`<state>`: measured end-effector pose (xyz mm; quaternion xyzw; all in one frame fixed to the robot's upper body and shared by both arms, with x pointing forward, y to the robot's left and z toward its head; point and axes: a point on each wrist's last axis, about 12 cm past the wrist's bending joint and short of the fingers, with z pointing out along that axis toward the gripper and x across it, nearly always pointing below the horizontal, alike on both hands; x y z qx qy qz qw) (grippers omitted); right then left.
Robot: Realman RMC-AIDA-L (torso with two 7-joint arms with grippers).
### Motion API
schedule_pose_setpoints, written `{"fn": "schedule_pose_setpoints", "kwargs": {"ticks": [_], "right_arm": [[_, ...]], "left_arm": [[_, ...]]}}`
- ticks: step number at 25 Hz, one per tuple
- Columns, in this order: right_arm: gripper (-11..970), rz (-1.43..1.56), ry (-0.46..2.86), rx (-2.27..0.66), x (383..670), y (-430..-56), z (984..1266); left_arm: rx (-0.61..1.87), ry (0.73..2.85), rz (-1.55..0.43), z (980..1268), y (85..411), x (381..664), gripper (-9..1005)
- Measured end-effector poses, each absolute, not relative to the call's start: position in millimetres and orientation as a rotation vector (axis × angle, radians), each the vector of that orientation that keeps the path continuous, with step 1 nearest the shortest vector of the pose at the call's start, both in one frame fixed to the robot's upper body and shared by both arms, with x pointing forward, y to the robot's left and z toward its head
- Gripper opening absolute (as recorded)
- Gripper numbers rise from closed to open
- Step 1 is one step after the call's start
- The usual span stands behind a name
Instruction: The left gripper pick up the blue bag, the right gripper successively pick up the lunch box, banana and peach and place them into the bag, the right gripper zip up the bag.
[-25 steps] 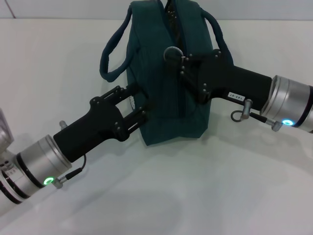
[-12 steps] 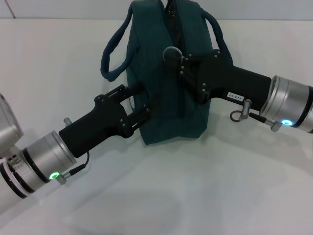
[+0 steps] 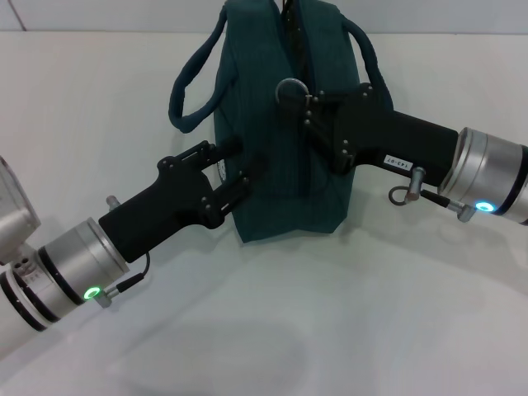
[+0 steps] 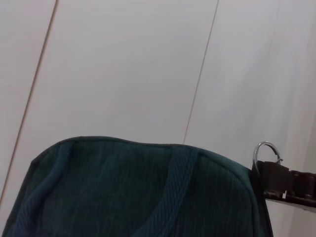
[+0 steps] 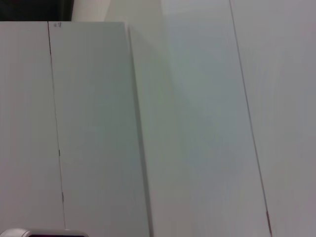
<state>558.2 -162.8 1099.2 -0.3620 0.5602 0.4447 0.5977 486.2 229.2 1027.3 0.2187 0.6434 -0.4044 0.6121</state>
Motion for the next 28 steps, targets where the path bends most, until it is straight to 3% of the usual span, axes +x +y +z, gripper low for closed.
{"fn": "schedule_pose_setpoints", "kwargs": {"ticks": [19, 28], "right_arm": [[30, 1.03, 1.308, -0.835, 556.6, -165.0, 1096.8], [30, 1.1, 1.279, -0.856, 545.5, -154.2, 1096.8]], "left_arm": [[0.516, 1.475, -0.925, 1027.0, 229.9, 483.9, 101], [0.558, 1.42, -0.916, 1027.9, 238.8, 469.2, 57]]}}
